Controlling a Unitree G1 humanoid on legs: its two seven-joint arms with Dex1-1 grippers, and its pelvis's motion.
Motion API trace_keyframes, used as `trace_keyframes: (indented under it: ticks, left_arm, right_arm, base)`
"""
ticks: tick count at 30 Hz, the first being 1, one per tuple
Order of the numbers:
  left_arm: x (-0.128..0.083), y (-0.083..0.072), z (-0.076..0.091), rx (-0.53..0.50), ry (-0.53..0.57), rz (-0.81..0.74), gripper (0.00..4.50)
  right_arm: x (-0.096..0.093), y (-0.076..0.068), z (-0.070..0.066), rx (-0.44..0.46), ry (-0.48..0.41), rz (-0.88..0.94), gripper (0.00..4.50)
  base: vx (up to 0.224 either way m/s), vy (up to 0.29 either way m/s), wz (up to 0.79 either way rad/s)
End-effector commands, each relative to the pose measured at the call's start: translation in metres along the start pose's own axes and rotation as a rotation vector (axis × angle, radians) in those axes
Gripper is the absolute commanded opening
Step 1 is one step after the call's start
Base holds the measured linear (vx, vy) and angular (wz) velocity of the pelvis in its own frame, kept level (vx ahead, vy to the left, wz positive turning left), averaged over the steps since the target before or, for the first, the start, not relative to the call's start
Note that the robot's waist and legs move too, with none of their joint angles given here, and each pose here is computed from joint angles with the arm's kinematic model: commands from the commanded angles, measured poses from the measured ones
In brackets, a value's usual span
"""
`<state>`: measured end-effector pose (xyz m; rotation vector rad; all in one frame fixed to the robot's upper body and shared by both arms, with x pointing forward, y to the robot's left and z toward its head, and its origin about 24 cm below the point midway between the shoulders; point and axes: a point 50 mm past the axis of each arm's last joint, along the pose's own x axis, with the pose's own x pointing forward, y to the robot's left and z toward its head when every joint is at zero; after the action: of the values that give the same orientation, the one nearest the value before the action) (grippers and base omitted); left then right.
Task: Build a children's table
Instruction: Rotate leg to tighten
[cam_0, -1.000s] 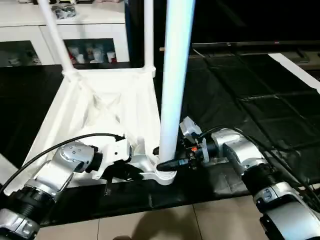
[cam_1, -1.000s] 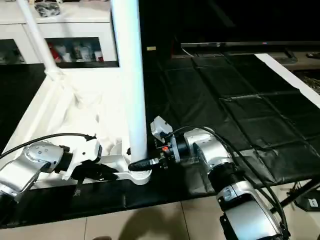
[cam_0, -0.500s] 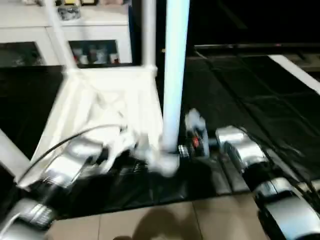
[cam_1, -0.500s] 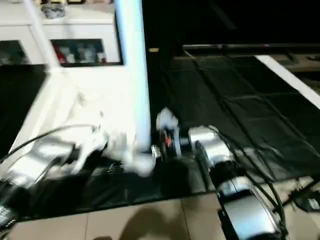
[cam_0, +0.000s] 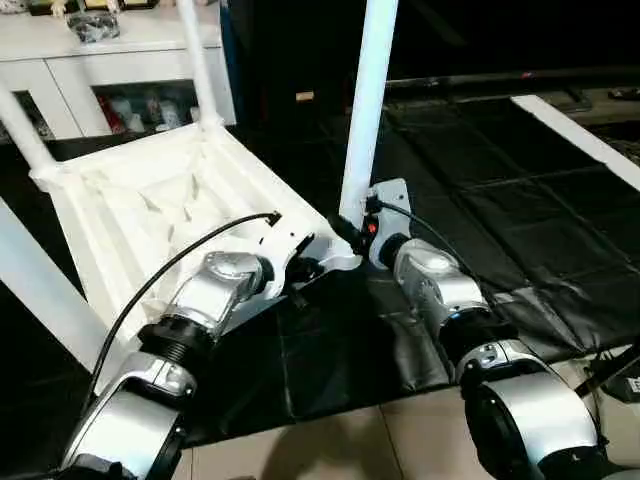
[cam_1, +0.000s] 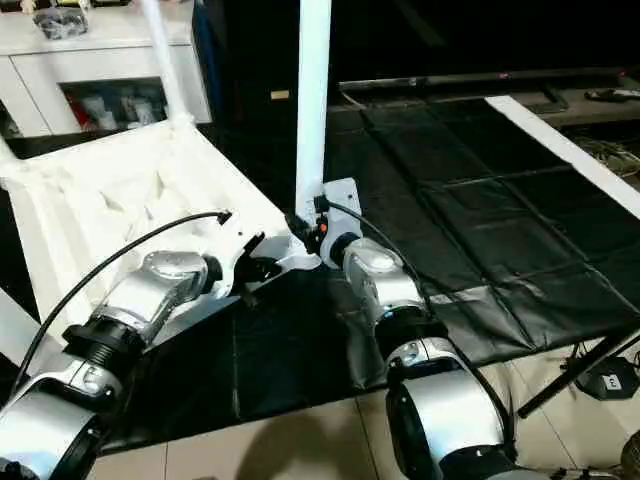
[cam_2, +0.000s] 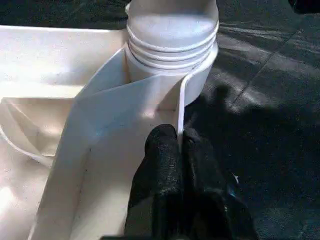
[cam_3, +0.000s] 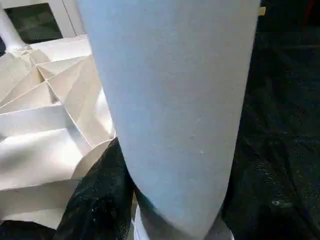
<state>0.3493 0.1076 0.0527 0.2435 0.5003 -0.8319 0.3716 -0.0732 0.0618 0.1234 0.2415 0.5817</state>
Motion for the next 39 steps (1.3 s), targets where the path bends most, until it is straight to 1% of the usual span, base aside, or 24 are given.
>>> trace_keyframes:
  ticks: [1, 2, 3, 4, 5, 6, 8, 9, 11, 12, 14, 15, 16, 17, 18, 19, 21, 24, 27, 30, 31, 36, 39]
  left_arm:
    - [-0.006, 0.012, 0.015, -0.008, -0.075, 0.092, 0.0]
    - [-0.006, 0.012, 0.015, -0.008, -0.075, 0.092, 0.0]
    - [-0.005, 0.011, 0.015, -0.005, -0.073, 0.092, 0.0]
    - [-0.01, 0.008, 0.007, 0.037, -0.044, 0.021, 0.0]
    - [-0.013, 0.006, 0.003, 0.059, -0.03, -0.021, 0.0]
    - [-0.017, 0.005, -0.003, 0.082, -0.009, -0.071, 0.0]
    - [-0.02, 0.005, -0.007, 0.102, 0.005, -0.104, 0.0]
    - [-0.021, 0.006, -0.009, 0.111, 0.009, -0.116, 0.0]
    - [-0.024, 0.007, -0.012, 0.113, 0.017, -0.13, 0.0]
    - [-0.026, 0.007, -0.014, 0.119, 0.022, -0.158, 0.0]
    - [-0.031, 0.007, -0.016, 0.137, 0.028, -0.2, 0.0]
    - [-0.032, 0.006, -0.016, 0.165, 0.021, -0.229, 0.0]
    - [-0.035, 0.004, -0.018, 0.169, 0.026, -0.258, 0.0]
    - [-0.038, 0.003, -0.019, 0.19, 0.025, -0.295, 0.0]
    - [-0.041, 0.0, -0.02, 0.209, 0.024, -0.341, 0.0]
    - [-0.045, -0.001, -0.023, 0.209, 0.041, -0.38, 0.0]
    - [-0.053, -0.004, -0.029, 0.252, 0.075, -0.464, 0.0]
    - [-0.058, -0.007, -0.032, 0.281, 0.092, -0.532, 0.0]
    - [-0.064, -0.009, -0.035, 0.305, 0.119, -0.597, 0.0]
    - [-0.068, -0.01, -0.037, 0.351, 0.156, -0.649, 0.0]
    - [-0.068, -0.011, -0.038, 0.357, 0.161, -0.654, 0.0]
    - [-0.07, -0.01, -0.037, 0.387, 0.182, -0.679, 0.0]
    - [-0.071, -0.01, -0.036, 0.396, 0.186, -0.689, 0.0]
  right_arm:
    - [0.002, 0.016, -0.028, 0.114, 0.09, 0.049, 1.98]
    - [0.002, 0.016, -0.028, 0.114, 0.09, 0.049, 1.98]
    - [0.002, 0.017, -0.028, 0.115, 0.087, 0.047, 2.54]
    - [0.002, 0.022, -0.024, 0.061, 0.04, 0.119, 2.68]
    - [0.0, 0.022, -0.022, 0.018, 0.021, 0.166, 2.68]
    - [-0.005, 0.02, -0.021, -0.047, 0.003, 0.23, 2.75]
    - [-0.011, 0.017, -0.021, -0.101, -0.001, 0.288, 3.05]
    - [-0.015, 0.014, -0.021, -0.118, -0.001, 0.326, 3.16]
    - [-0.02, 0.011, -0.021, -0.136, -0.001, 0.378, 3.23]
    - [-0.025, 0.007, -0.02, -0.155, 0.001, 0.414, 3.44]
    - [-0.032, 0.0, -0.019, -0.17, 0.014, 0.466, 3.6]
    - [-0.035, -0.002, -0.018, -0.178, 0.016, 0.487, 3.6]
    - [-0.038, -0.005, -0.017, -0.187, 0.017, 0.507, 3.69]
    - [-0.042, -0.008, -0.016, -0.192, 0.026, 0.537, 3.88]
    - [-0.045, -0.01, -0.014, -0.195, 0.034, 0.578, 3.95]
    - [-0.049, -0.012, -0.013, -0.191, 0.048, 0.625, 3.95]
    - [-0.057, -0.014, -0.01, -0.196, 0.086, 0.73, 3.95]
    - [-0.06, -0.013, -0.006, -0.207, 0.106, 0.81, 3.95]
    - [-0.061, -0.012, -0.003, -0.22, 0.134, 0.873, 3.95]
    - [-0.058, -0.007, -0.002, -0.223, 0.159, 0.936, 3.95]
    - [-0.058, -0.006, -0.002, -0.223, 0.162, 0.946, 3.68]
    - [-0.058, 0.001, -0.004, -0.212, 0.205, 1.029, 3.47]
    - [-0.057, 0.003, -0.004, -0.2, 0.214, 1.055, 3.13]
  base:
    - [0.0, 0.0, 0.0]
    - [0.0, 0.0, 0.0]
    - [0.0, 0.0, 0.0]
    - [0.0, 0.0, 0.0]
    - [0.0, 0.0, 0.0]
    - [0.0, 0.0, 0.0]
    - [0.0, 0.0, 0.0]
    - [0.0, 0.0, 0.0]
    - [0.0, 0.0, 0.0]
    - [0.0, 0.0, 0.0]
    - [0.0, 0.0, 0.0]
    - [0.0, 0.0, 0.0]
    - [0.0, 0.0, 0.0]
    - [0.0, 0.0, 0.0]
    - [0.0, 0.0, 0.0]
    - [0.0, 0.0, 0.0]
    - [0.0, 0.0, 0.0]
    - [0.0, 0.0, 0.0]
    - [0.0, 0.0, 0.0]
    - [0.0, 0.0, 0.0]
    - [0.0, 0.0, 0.0]
    - [0.0, 0.0, 0.0]
    - [0.0, 0.0, 0.0]
